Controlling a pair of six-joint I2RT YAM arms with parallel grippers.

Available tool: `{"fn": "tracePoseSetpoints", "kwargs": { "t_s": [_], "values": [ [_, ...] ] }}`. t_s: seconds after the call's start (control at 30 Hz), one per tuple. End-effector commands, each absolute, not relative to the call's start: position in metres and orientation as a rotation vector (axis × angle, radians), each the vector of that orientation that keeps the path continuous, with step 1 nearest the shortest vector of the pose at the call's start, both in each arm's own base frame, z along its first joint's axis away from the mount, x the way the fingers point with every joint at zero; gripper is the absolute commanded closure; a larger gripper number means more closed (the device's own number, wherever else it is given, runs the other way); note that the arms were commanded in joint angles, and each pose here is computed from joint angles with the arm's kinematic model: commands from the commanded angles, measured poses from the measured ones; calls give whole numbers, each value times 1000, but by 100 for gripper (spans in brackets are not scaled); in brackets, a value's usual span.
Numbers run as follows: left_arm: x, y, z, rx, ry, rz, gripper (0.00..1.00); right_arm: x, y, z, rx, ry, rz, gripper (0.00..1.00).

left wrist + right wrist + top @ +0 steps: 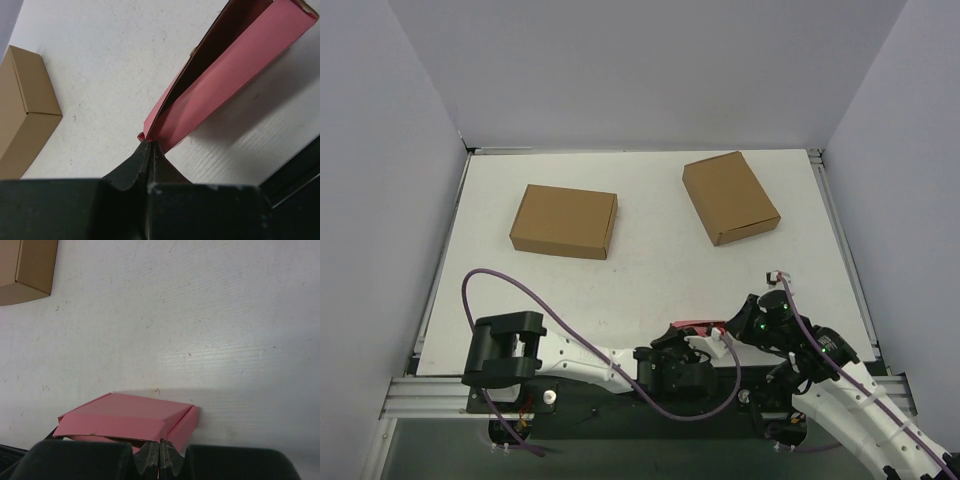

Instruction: Fold the paper box

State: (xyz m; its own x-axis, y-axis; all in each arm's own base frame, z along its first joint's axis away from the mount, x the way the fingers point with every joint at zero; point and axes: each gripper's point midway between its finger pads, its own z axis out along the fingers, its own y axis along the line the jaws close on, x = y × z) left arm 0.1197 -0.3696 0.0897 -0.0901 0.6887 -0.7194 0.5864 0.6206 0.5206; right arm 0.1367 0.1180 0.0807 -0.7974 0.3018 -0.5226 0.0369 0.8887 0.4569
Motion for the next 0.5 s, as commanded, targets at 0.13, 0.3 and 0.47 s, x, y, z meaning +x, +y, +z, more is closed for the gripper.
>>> {"fn": "tracePoseSetpoints", "kwargs": {
  "t_s": [0.13, 0.3, 0.47],
  "values": [
    [79, -342, -6, 1439, 1962, 180, 100, 131, 133, 74, 221, 2472, 672, 100],
    [75, -344, -9, 1459, 1968, 147, 100, 132, 139, 87, 236, 2428, 744, 100],
    [75, -341, -13, 1500, 1955, 169, 100, 134, 140, 97, 266, 2383, 781, 100]
  ]
}}
